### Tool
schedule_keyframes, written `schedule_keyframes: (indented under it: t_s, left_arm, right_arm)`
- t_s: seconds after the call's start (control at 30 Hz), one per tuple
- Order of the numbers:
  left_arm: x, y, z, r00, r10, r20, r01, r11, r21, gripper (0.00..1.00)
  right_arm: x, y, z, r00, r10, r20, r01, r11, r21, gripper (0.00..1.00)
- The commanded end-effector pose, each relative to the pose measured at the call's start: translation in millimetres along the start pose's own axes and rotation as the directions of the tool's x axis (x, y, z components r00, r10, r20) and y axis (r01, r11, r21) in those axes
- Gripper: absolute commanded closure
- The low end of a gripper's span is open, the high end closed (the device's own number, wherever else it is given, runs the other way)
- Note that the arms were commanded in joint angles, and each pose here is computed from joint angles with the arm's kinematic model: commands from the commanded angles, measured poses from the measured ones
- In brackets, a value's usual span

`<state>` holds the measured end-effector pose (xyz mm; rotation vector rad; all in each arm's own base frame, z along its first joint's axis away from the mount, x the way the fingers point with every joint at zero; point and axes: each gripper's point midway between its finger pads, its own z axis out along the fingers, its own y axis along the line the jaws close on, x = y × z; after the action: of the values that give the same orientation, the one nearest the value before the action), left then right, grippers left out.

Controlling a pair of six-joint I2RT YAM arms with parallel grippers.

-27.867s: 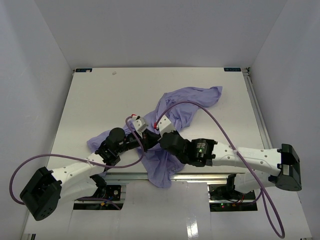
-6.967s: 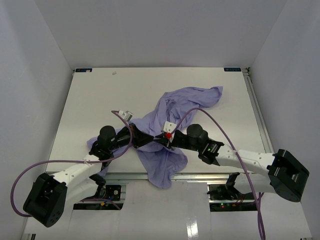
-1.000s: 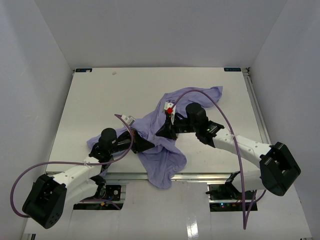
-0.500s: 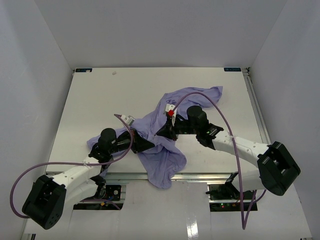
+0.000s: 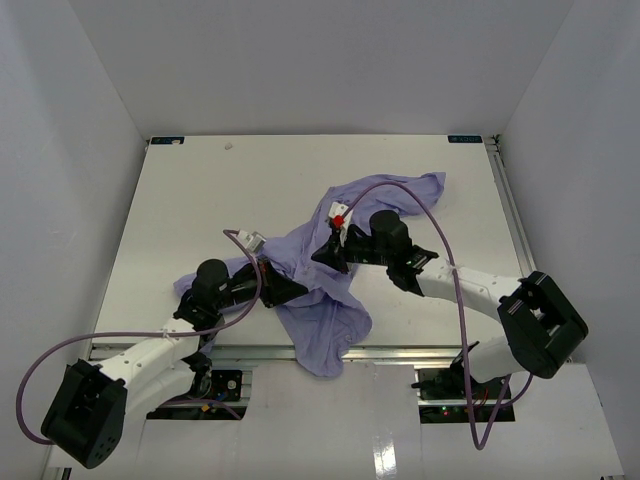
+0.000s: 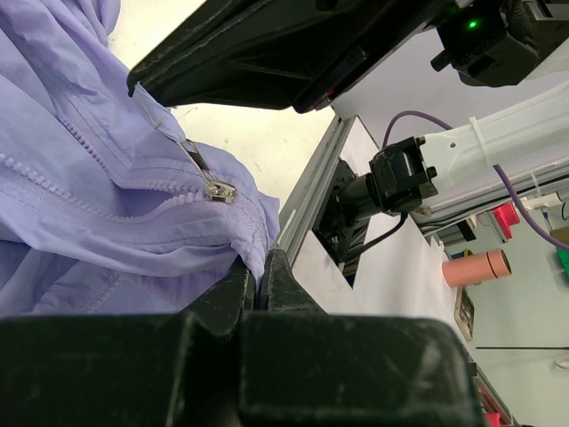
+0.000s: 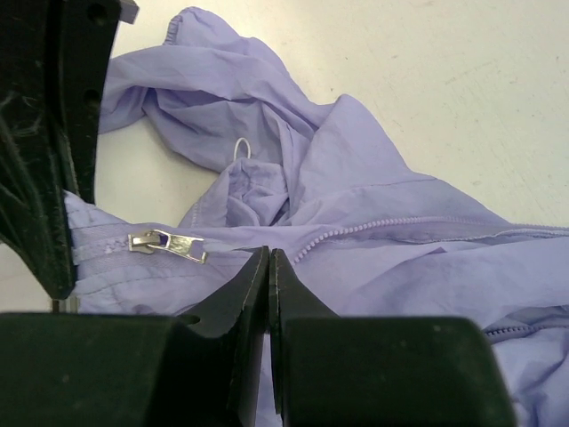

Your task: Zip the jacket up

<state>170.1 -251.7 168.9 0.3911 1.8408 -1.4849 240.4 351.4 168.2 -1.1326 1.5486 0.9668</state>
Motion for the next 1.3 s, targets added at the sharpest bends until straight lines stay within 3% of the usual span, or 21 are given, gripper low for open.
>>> schedule_keyframes:
  t_s: [0.0, 0.1, 0.23, 0.43, 0.57, 0.73, 1.17, 1.27]
  left_arm:
    - [5, -9, -3, 1.000, 0.014, -0.016, -0.013, 0.999, 0.042, 1.00]
    - [7, -7, -3, 1.000, 0.017, -0.020, -0.016, 0.999, 0.041, 1.00]
    - [9, -3, -2, 0.999, 0.045, -0.020, -0.044, 0.998, 0.043, 1.00]
    - [9, 0, -1, 0.997, 0.081, -0.008, -0.081, 0.996, 0.047, 1.00]
    - [7, -4, -2, 0.994, 0.112, 0.013, -0.112, 0.991, 0.073, 1.00]
    - [3, -16, -5, 0.985, 0.162, 0.052, -0.168, 0.977, 0.133, 1.00]
    - [10, -15, -6, 0.980, 0.197, 0.043, -0.201, 0.967, 0.156, 1.00]
    - [11, -12, -5, 0.980, 0.197, 0.039, -0.200, 0.969, 0.146, 1.00]
  right_arm:
    - [-10, -21, 0, 0.999, -0.025, 0.045, 0.021, 0.997, 0.078, 0.92]
    - [-10, -22, 0, 0.999, 0.024, 0.026, -0.026, 0.998, 0.054, 0.92]
    - [-29, -19, -10, 0.987, 0.148, 0.066, -0.146, 0.989, -0.027, 0.80]
    - [-55, 1, -32, 0.938, 0.301, 0.174, -0.286, 0.953, -0.104, 0.27]
    - [-61, 19, -41, 0.885, 0.411, 0.218, -0.381, 0.909, -0.168, 0.28]
    - [-50, 24, -34, 0.859, 0.467, 0.209, -0.439, 0.883, -0.167, 0.28]
    - [-41, 37, 0, 0.865, 0.467, 0.185, -0.422, 0.876, -0.235, 0.25]
    - [-40, 44, 0, 0.866, 0.463, 0.186, -0.410, 0.873, -0.263, 0.29]
